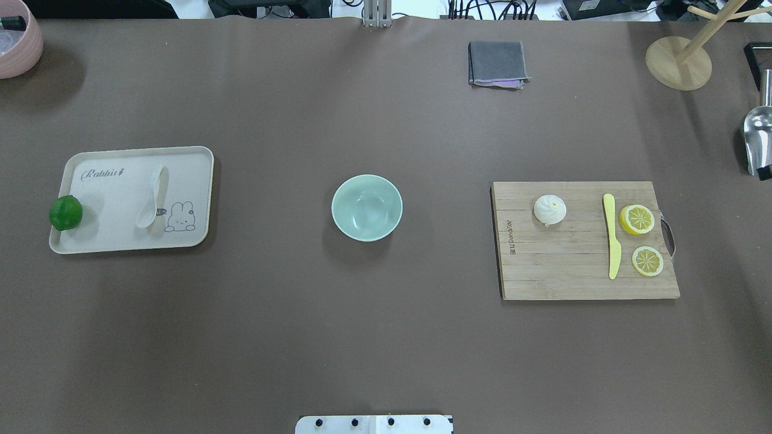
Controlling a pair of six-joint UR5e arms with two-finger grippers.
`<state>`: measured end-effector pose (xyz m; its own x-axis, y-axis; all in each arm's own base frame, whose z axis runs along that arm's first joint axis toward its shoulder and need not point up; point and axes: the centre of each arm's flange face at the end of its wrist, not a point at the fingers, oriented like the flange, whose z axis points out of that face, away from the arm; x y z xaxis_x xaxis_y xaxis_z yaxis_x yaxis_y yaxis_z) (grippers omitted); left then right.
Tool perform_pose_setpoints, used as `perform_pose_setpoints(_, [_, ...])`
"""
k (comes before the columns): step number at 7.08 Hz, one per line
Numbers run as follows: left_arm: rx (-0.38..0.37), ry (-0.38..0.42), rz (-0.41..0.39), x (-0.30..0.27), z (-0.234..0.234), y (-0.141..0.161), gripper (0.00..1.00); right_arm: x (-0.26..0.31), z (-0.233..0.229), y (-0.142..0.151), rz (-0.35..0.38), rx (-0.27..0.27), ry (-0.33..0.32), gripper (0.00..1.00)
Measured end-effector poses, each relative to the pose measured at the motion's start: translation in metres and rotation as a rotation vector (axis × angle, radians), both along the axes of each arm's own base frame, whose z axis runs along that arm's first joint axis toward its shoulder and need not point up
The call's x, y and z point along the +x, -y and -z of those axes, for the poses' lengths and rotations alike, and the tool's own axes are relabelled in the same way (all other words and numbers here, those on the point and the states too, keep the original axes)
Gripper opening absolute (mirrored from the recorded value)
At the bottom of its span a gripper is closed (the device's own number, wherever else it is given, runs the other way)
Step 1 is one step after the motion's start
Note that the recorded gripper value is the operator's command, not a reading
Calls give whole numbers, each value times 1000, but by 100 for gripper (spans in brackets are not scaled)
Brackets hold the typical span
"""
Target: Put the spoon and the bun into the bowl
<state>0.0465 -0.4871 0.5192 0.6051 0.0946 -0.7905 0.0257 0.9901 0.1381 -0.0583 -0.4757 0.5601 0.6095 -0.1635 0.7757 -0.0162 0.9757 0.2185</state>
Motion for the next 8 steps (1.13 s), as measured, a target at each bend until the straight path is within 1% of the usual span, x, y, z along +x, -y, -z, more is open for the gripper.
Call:
perform_pose_setpoints(1, [-48, -1, 21, 32, 12, 6, 97, -39, 29, 6, -24, -37, 26, 94])
perform_pose_setpoints(2, [-71, 17, 21, 63, 18, 9, 97, -80, 57, 10, -33, -63, 45, 94])
perform_pose_setpoints(3, [-89, 38, 13, 93, 21, 9, 97, -116, 79, 12, -36, -75, 51, 94])
perform_pose_setpoints(4, [-101, 57, 7, 124, 26, 10, 97, -146, 94, 12, -36, -76, 47, 94])
perform_pose_setpoints(5, [-103, 77, -6, 158, 31, 15, 97, -174, 106, 10, -27, -62, 41, 94])
perform_pose_setpoints(7, [-85, 102, -31, 215, 40, 49, 95, -211, 125, 5, -22, -52, 42, 93])
perform_pose_setpoints(8, [-59, 122, -44, 245, 39, 61, 90, -224, 130, 2, -23, -52, 41, 93])
